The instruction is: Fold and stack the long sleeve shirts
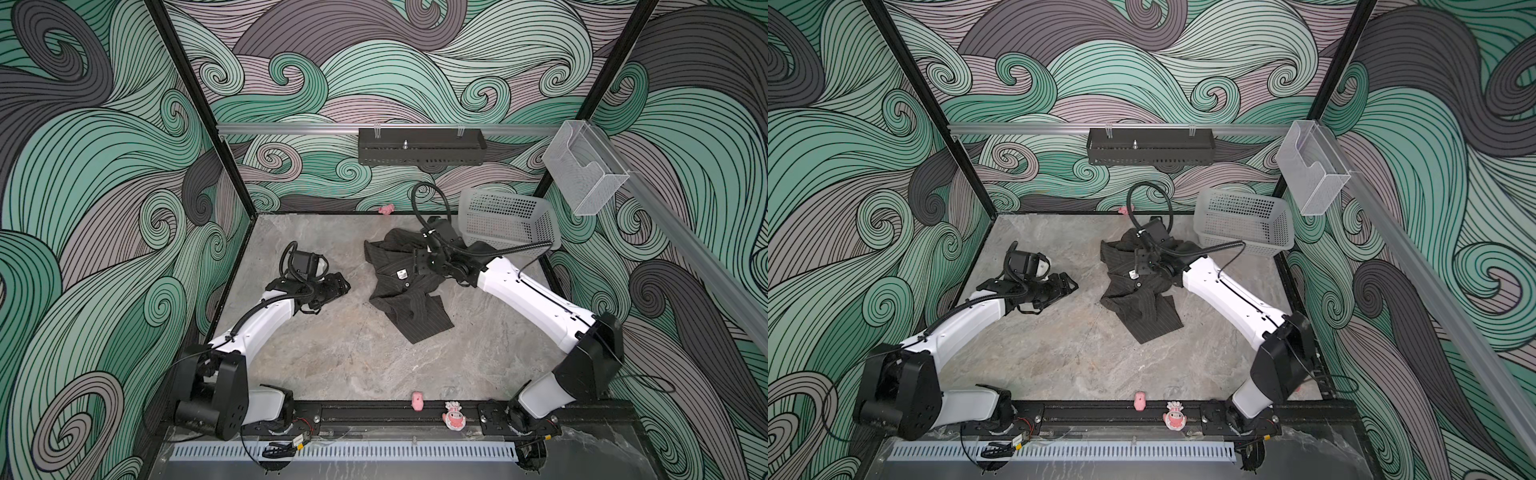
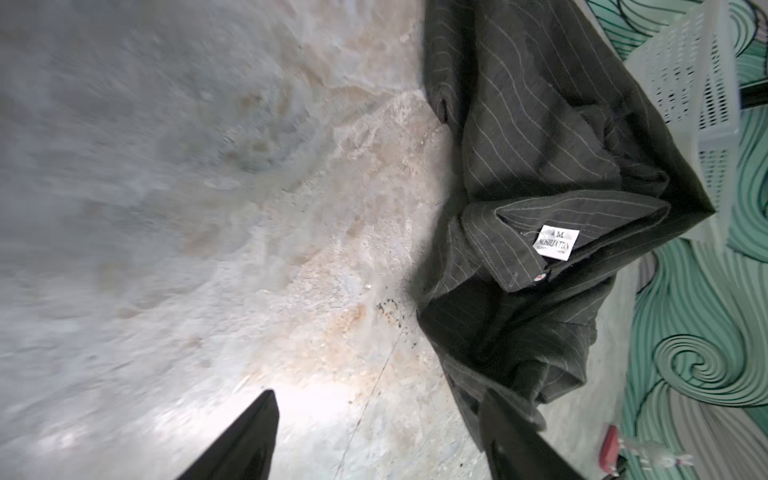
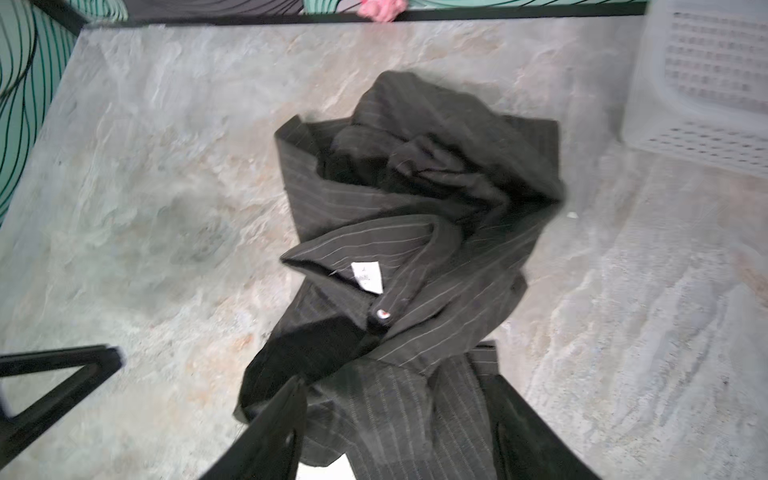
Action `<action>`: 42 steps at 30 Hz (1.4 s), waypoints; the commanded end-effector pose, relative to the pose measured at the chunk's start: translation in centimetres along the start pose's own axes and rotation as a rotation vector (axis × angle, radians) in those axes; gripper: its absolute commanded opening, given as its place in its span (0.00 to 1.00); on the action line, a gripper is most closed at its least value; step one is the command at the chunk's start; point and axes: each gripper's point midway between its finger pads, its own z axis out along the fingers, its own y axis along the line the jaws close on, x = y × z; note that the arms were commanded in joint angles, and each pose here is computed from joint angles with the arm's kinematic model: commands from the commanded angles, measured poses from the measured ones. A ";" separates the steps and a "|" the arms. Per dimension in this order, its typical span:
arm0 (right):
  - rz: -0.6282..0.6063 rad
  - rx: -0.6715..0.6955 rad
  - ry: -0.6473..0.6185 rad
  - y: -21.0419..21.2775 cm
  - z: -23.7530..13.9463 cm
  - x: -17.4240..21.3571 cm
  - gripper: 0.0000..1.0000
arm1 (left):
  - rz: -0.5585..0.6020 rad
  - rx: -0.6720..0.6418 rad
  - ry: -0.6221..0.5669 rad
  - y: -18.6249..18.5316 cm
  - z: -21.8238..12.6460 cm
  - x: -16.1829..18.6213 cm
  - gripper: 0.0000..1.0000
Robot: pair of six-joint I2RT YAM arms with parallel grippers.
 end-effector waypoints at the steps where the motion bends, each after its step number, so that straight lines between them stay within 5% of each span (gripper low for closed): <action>1: -0.057 0.011 0.129 2.2 2.8 2.5 0.71 | -0.085 0.201 0.020 -3.7 1.6 0.1 0.79; 12: -0.106 0.042 0.310 6.0 11.6 3.0 0.80 | -0.172 0.266 0.129 -3.6 7.5 3.2 0.71; 20: -0.039 0.152 0.396 4.7 15.8 3.9 0.74 | -0.156 0.272 0.187 -3.6 9.2 4.3 0.47; 28: 0.000 0.147 0.327 3.5 12.6 0.8 0.00 | -0.067 0.216 0.156 -3.8 7.8 2.9 0.08; 30: 0.003 0.124 0.284 3.4 10.4 -0.8 0.00 | -0.051 0.177 0.125 -3.4 6.7 1.8 0.01; 37: 0.014 0.052 0.175 3.3 5.2 -4.4 0.00 | 0.019 0.057 -0.021 -2.8 1.9 -2.7 0.00; 42: -0.016 0.048 0.242 4.3 7.4 -3.0 0.51 | -0.004 0.112 0.027 -3.2 2.2 -1.5 0.00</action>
